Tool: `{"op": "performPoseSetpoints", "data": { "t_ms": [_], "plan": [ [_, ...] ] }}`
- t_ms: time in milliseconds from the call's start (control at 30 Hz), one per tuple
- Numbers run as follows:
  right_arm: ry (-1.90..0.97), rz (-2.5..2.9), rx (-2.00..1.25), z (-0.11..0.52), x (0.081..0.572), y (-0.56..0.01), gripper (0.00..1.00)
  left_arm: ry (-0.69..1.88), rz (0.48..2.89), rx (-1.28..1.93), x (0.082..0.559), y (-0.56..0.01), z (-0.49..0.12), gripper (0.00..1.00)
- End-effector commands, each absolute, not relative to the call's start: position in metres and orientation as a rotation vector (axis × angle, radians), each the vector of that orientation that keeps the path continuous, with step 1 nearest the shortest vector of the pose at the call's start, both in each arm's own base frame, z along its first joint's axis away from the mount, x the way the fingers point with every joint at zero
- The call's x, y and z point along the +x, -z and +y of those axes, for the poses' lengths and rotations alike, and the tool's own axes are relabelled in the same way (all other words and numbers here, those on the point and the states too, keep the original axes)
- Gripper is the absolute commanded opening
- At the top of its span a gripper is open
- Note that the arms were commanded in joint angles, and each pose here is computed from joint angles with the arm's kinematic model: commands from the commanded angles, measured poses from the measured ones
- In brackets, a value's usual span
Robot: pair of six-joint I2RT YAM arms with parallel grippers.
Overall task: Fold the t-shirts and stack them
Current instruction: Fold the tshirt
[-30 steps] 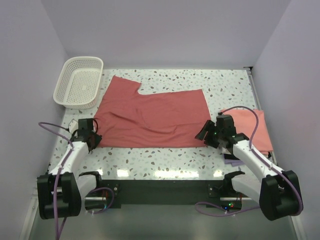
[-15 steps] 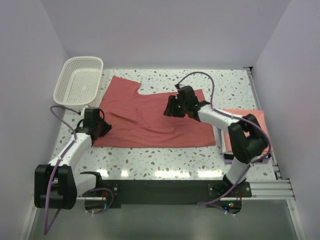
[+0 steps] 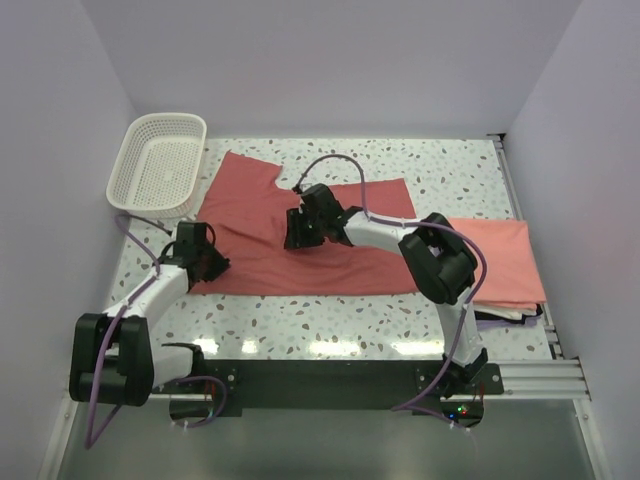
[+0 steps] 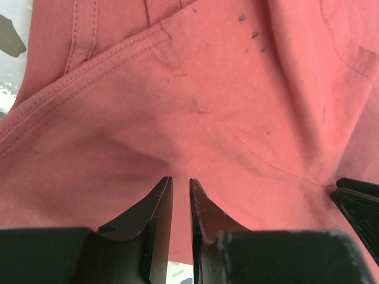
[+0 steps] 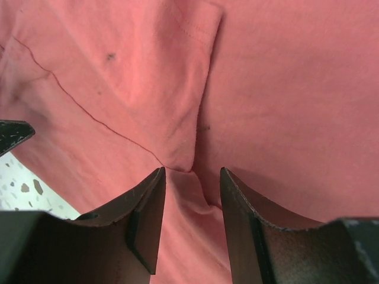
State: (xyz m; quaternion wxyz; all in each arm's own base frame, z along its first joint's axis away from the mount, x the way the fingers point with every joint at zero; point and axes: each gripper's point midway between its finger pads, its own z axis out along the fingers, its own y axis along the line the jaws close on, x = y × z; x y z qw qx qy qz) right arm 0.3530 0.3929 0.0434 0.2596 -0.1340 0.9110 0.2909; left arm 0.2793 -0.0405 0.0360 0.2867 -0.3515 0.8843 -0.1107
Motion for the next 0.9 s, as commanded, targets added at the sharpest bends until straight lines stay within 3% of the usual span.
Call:
{"op": "performPoseSetpoints", "data": {
  "t_ms": [0,167,467,733,867],
  "plan": [
    [-0.806,2.412,-0.379,0.405,0.364,-0.054,0.45,0.325,2.367,-0.894,0.282,-0.033,-0.045,0.22],
    [-0.808,2.413,-0.391,0.409,0.363,-0.053,0.43,0.328,2.371,-0.896,0.281,-0.031,-0.046,0.22],
    [-0.805,2.401,-0.413,0.417,0.365,-0.062,0.13,0.314,2.379,-0.898,0.277,-0.028,-0.045,0.22],
    [-0.619,2.375,-0.352,0.391,0.376,-0.073,0.12,0.306,2.384,-0.899,0.275,-0.025,-0.044,0.22],
    [-0.411,2.396,-0.285,0.354,0.380,-0.079,0.15,0.305,2.389,-0.899,0.275,-0.024,-0.044,0.22]
  ]
}}
